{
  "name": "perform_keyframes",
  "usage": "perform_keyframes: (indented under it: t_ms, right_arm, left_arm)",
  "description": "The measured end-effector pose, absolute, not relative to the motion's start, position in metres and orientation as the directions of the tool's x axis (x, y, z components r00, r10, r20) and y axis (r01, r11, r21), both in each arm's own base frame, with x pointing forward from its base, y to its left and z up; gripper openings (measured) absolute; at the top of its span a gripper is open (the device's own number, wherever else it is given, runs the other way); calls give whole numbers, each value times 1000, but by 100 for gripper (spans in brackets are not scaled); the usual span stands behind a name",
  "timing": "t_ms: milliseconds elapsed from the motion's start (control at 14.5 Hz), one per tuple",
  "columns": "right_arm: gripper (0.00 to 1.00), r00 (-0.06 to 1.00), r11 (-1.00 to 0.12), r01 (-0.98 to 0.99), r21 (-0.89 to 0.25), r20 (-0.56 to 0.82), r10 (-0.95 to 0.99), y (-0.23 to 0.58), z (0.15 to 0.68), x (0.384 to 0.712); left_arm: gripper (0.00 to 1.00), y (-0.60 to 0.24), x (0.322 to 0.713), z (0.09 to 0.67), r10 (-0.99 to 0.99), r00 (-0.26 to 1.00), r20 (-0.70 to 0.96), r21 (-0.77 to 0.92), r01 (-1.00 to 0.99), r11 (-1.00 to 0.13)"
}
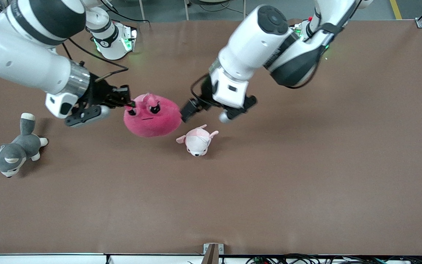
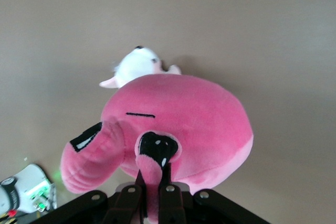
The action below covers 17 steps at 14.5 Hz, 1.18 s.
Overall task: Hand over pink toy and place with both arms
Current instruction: 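Carry the pink toy with the right gripper while the left gripper withdraws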
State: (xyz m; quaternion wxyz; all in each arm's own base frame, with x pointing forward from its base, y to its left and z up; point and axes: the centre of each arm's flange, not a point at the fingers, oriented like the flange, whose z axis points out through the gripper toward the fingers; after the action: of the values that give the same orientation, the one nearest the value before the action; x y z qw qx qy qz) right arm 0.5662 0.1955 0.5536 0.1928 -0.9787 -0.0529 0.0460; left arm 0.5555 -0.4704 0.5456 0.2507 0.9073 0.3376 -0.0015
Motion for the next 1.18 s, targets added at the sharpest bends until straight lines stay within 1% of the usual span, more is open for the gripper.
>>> perform_keyframes:
  t_ms: [277, 484, 622, 830, 1037, 1176]
  right_arm:
    - [10, 996, -939, 8, -344, -77, 36, 140, 544, 584]
    - [10, 993, -941, -59, -334, -119, -20, 103, 516, 601]
    - [10, 990, -941, -72, -332, -142, -25, 79, 491, 612]
    - [10, 986, -939, -84, -334, -163, -30, 43, 465, 623]
    - [10, 985, -936, -78, -344, -174, -18, 15, 446, 627]
    - [10, 980, -923, -92, -374, -196, -18, 3, 428, 630]
  left_arm:
    - [100, -379, 599, 545, 573, 814, -97, 329, 570, -753]
    - [100, -282, 630, 556, 509, 860, -42, 249, 502, -828]
    - [100, -219, 643, 569, 448, 894, 17, 203, 436, -877]
    - [100, -163, 643, 582, 323, 945, 53, 118, 315, -942]
    - [100, -161, 635, 588, 208, 976, 67, 46, 206, -978]
    - [100, -153, 628, 595, 144, 987, 68, 6, 144, -990]
